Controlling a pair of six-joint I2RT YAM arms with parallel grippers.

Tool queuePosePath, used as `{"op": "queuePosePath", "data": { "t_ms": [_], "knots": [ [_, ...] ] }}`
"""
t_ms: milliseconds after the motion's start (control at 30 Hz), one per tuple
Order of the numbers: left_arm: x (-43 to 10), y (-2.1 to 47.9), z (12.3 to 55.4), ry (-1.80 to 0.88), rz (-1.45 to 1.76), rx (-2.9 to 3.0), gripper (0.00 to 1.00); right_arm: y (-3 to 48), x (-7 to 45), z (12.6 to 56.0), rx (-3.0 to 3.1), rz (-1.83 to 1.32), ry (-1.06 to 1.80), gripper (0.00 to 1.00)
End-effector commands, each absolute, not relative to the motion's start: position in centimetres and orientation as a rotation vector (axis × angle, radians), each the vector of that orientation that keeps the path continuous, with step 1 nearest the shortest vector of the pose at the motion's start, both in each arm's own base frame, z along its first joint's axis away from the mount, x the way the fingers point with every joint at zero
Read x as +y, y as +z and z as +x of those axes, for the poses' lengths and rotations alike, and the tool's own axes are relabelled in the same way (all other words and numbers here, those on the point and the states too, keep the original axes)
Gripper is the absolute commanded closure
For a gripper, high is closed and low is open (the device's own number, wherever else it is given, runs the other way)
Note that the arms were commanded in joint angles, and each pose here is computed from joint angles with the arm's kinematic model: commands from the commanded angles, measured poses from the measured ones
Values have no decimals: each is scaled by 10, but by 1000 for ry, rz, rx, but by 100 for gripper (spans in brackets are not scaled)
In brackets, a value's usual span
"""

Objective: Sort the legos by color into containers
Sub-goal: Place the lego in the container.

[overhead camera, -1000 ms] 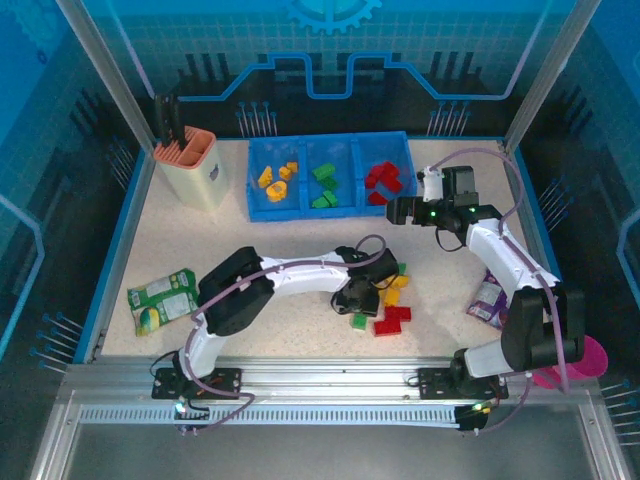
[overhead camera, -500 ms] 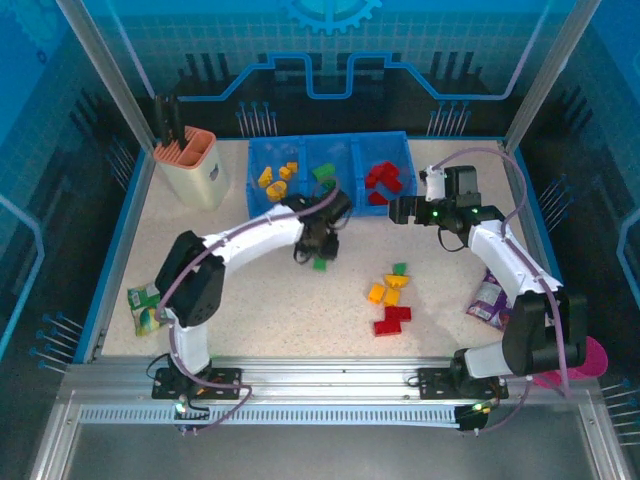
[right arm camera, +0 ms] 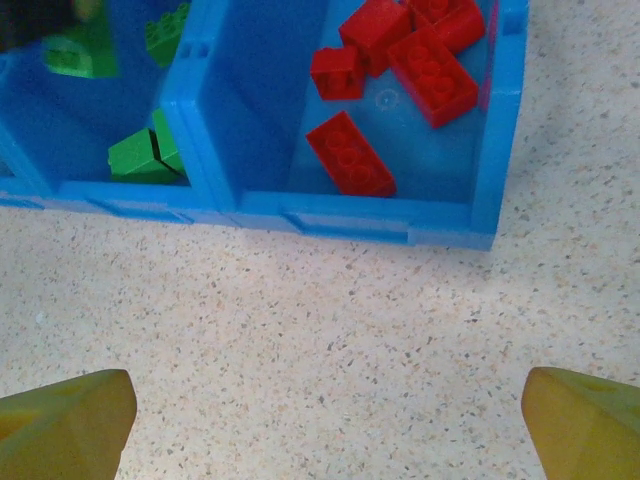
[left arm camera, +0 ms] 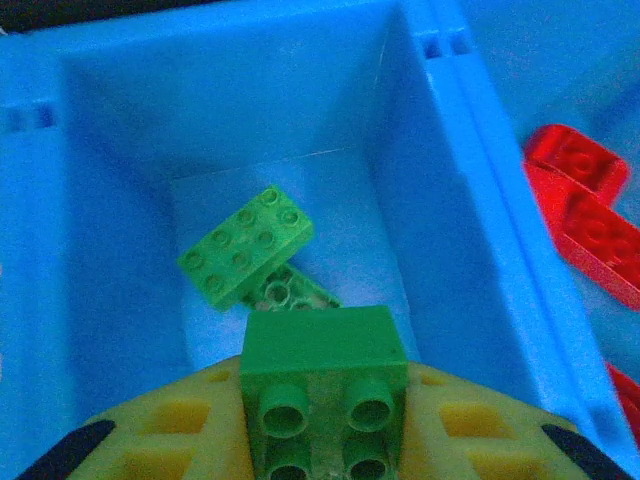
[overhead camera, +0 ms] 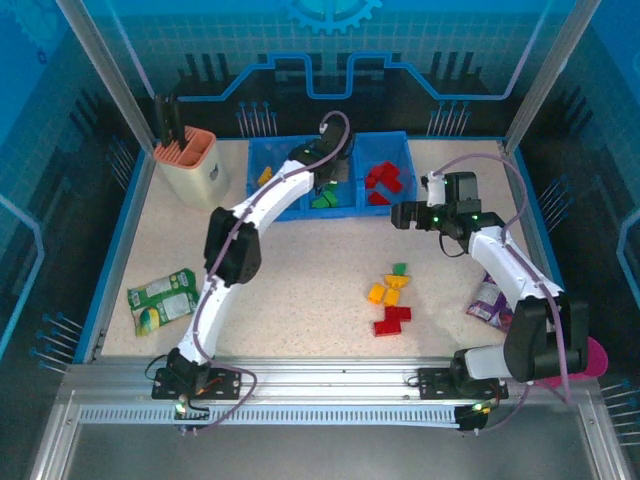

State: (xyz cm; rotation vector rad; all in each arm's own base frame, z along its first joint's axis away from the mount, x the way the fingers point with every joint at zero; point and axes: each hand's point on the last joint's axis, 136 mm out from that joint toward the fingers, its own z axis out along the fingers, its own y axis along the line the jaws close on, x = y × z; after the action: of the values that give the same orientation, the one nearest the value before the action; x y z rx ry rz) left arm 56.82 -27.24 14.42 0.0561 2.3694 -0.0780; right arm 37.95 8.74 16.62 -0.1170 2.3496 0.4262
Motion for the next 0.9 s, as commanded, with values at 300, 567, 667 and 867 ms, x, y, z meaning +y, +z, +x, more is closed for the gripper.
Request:
{"op": "queuePosePath", "data": {
  "t_ms": [300, 567, 667, 867],
  "knots": [
    [-260, 115, 589, -28, -1, 2381, 55, 171, 75, 387, 2310, -89, 354, 0],
    [-281, 158, 570, -65, 78, 2328, 48, 173, 77, 388, 2306, -98, 360, 0],
    [-292, 190, 550, -57, 165, 2285, 46, 172, 77, 388, 2307, -100, 363, 0],
    [-309, 211, 478, -107, 385, 2322, 45, 169, 73, 390, 2316, -69, 347, 0]
  ]
}}
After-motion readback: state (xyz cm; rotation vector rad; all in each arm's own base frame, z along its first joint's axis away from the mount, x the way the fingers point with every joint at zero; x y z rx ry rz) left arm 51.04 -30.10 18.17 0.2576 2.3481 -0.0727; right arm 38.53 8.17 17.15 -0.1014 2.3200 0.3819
